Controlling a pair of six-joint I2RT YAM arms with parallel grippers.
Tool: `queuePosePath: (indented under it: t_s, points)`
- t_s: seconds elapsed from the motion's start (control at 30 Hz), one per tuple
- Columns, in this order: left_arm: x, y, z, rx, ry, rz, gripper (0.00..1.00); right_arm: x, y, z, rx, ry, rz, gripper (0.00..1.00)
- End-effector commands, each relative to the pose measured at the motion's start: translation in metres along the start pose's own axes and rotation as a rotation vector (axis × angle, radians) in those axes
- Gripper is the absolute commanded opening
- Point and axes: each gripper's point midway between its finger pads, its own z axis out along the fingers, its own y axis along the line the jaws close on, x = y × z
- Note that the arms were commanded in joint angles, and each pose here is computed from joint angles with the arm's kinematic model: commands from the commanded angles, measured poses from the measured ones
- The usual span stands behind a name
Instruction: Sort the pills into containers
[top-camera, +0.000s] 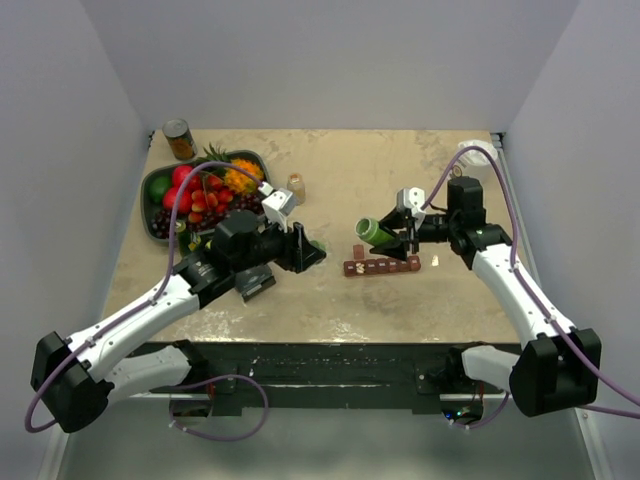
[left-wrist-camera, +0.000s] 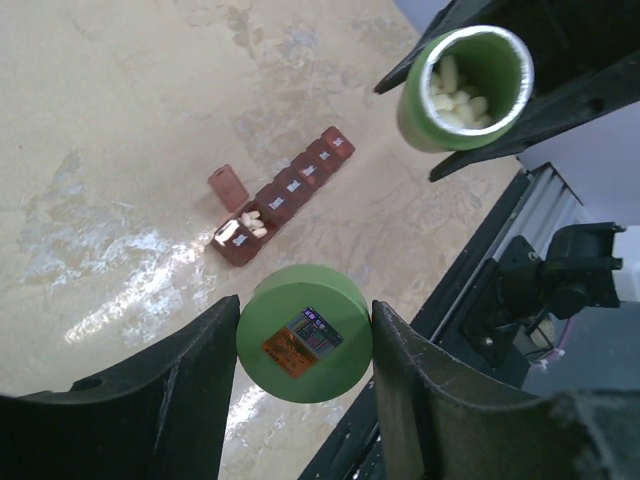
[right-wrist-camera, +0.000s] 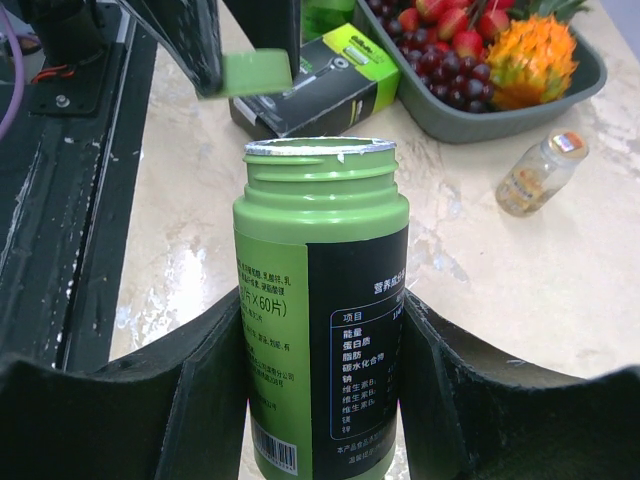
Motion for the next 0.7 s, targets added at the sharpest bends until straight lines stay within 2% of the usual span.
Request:
queuePosePath:
  t_s: [0.0,0.1,0.4,0.67]
  points:
    - [-0.038,-0.037,-0.011,0.16,-0.098,-0.021,0.14,-0.001,-0.004,-0.001,0.002,0.008,-0.01,0.0]
    - [-0.057,-0.054,-0.014,0.243,-0.16,-0.03,0.14,0.002,-0.006,-0.001,0.008,0.016,-0.006,0.0]
    - [-0.083,-0.085,0.012,0.453,-0.177,-0.129,0.13,0.005,-0.007,-0.001,0.021,0.026,-0.009,0.0]
    - [-0.088,-0.081,0.036,0.449,-0.152,-0.177,0.13,0.004,-0.006,-0.001,0.018,0.021,-0.008,0.0]
